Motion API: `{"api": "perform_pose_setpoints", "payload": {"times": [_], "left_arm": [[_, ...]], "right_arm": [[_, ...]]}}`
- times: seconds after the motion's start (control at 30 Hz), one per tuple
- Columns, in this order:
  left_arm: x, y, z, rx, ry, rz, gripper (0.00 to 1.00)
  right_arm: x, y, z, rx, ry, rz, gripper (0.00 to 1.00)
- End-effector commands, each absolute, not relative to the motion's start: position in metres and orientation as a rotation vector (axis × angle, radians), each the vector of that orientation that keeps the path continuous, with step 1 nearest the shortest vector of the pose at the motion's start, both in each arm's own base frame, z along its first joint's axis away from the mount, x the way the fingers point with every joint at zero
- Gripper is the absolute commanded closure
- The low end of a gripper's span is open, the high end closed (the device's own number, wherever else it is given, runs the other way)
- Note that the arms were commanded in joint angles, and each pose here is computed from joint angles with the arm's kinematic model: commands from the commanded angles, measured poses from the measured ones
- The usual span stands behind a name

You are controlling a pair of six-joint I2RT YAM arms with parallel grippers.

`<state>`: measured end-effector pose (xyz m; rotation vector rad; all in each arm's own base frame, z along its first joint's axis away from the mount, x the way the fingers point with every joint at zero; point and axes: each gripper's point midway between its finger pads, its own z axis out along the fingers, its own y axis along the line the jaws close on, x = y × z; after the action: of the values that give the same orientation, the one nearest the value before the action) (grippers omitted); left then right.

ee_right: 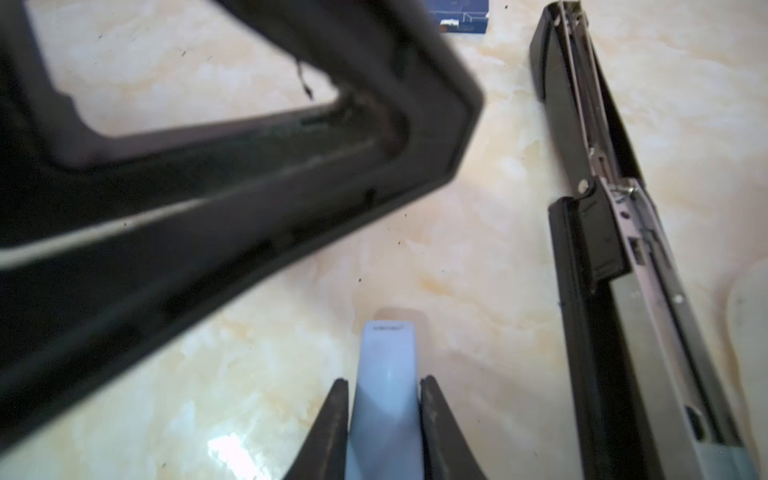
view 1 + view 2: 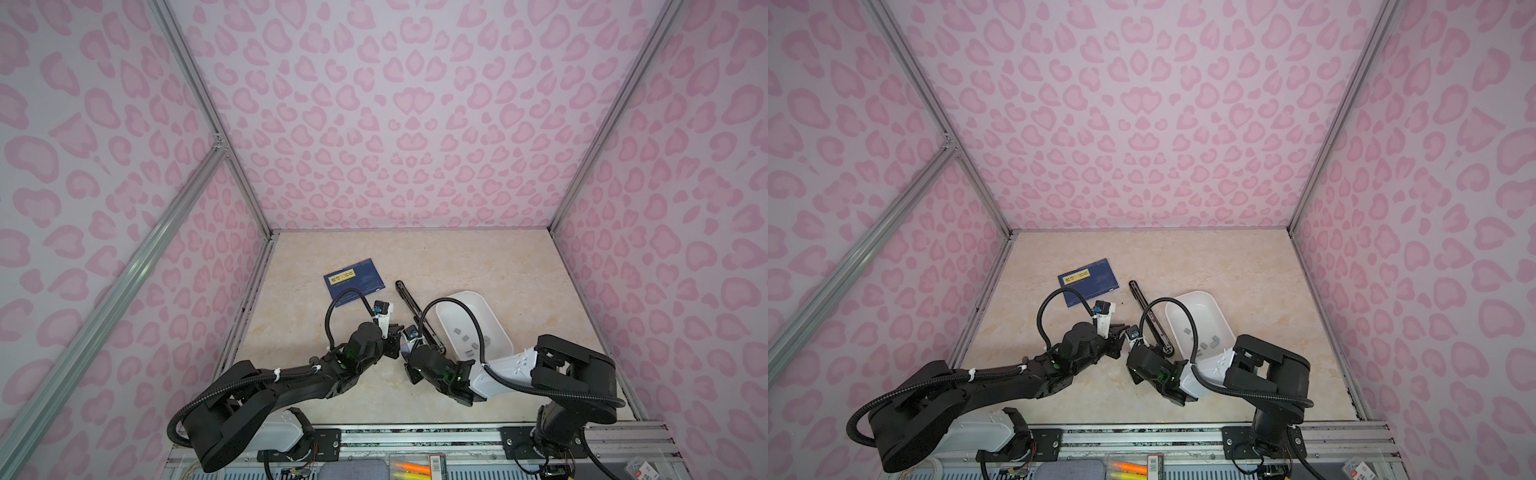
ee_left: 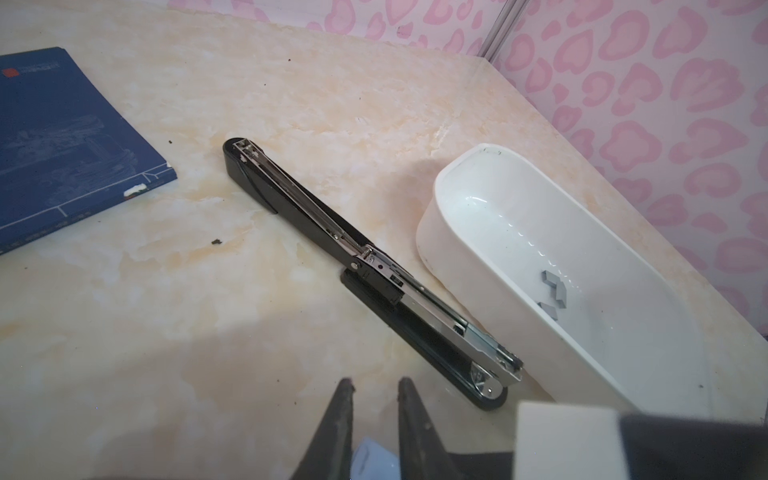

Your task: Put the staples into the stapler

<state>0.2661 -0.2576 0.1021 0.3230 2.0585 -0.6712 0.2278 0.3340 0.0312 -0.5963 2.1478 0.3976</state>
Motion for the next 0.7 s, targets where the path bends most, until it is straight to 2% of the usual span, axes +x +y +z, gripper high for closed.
{"api": "perform_pose_setpoints", "payload": {"times": [0.0,0.1,0.33,0.57,0.67], "left_arm": [[0.267,-0.254,0.105,0.307,2.042,-0.665,0.77],[0.266,-0.253,0.102,0.306,2.047,-0.663,0.77],[0.267,-0.254,0.103,0.307,2.048,-0.67,0.78],[0.267,-0.254,0.105,0.309,2.045,-0.671,0.78],[0.267,-0.255,0.106,0.309,2.043,-0.669,0.78]], "right_arm": [[0.222,0.322,0.005,-0.599,2.193,0.371,0.75],[0.217,0.316,-0.008,-0.581,2.211,0.38,0.76],[0.216,0.317,0.001,-0.583,2.186,0.389,0.76],[0.224,0.322,0.026,-0.566,2.171,0.358,0.61],[0.227,0.324,0.036,-0.559,2.161,0.36,0.59]]}}
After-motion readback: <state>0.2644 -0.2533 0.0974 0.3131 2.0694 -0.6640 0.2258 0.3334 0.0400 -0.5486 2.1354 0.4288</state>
